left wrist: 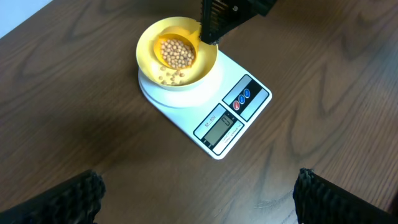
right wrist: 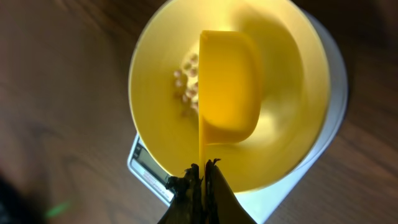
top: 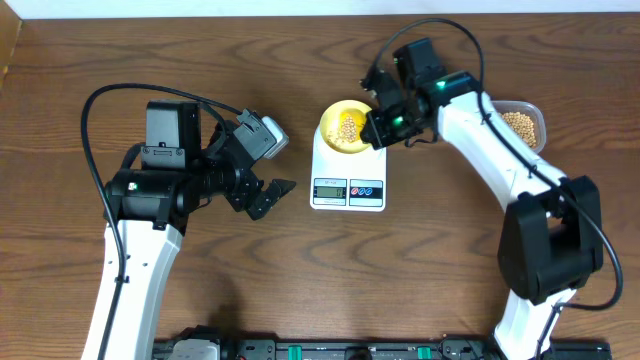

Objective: Scoop item into bowl and weigh 50g on scale
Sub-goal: 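Tilt the scoop with the right gripper to pour soybeans into the bowl, then return the empty scoop with the right gripper to the soybean tub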

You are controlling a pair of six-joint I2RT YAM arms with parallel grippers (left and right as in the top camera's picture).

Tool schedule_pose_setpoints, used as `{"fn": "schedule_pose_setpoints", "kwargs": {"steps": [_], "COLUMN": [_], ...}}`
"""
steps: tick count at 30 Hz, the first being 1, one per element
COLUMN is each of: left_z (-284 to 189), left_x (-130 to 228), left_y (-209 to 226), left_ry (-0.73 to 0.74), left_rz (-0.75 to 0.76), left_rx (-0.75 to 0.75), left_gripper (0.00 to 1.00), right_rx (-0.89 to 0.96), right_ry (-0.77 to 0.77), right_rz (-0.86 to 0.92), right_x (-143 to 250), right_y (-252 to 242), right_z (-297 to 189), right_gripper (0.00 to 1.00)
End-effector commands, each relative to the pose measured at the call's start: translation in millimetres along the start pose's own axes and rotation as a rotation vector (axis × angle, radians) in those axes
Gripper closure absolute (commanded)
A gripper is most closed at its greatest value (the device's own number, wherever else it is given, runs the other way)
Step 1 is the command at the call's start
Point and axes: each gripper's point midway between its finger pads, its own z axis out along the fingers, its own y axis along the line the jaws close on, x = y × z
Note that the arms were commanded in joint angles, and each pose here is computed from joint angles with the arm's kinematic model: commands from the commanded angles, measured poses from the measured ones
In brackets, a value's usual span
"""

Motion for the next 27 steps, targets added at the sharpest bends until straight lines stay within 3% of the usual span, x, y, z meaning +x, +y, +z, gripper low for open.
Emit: {"fn": "schedule_pose_setpoints", "kwargs": {"steps": [1, 14, 20, 27], "left_z": [-3.4, -3.4, -3.4, -3.4], "left_x": [-5.1, -5.2, -5.2, -5.2], "left_y": [1.2, 1.2, 1.2, 1.2], "left_ry": [-0.015, -0.015, -0.015, -0.015], "left_rz": [-0.008, -0.008, -0.007, -0.008], "left_rx": [-0.003, -0.003, -0.003, -0.003], "left_gripper": [0.01, 0.01, 0.01, 0.01], "right_rx": [0.169, 0.424, 0.552, 0.565], "right_ry": [-0.092, -0.098, -0.094, -0.094], "right_rz": [-0.113, -0.411, -0.460, -0.456], "right_x": [-21.7, -22.6, -22.3, -21.8], "right_y": [7.2, 36.1, 39.2, 39.4], "right_z": [-32.2, -48.4, -50.6, -50.9], "right_gripper": [0.99, 0.99, 0.99, 0.99]}}
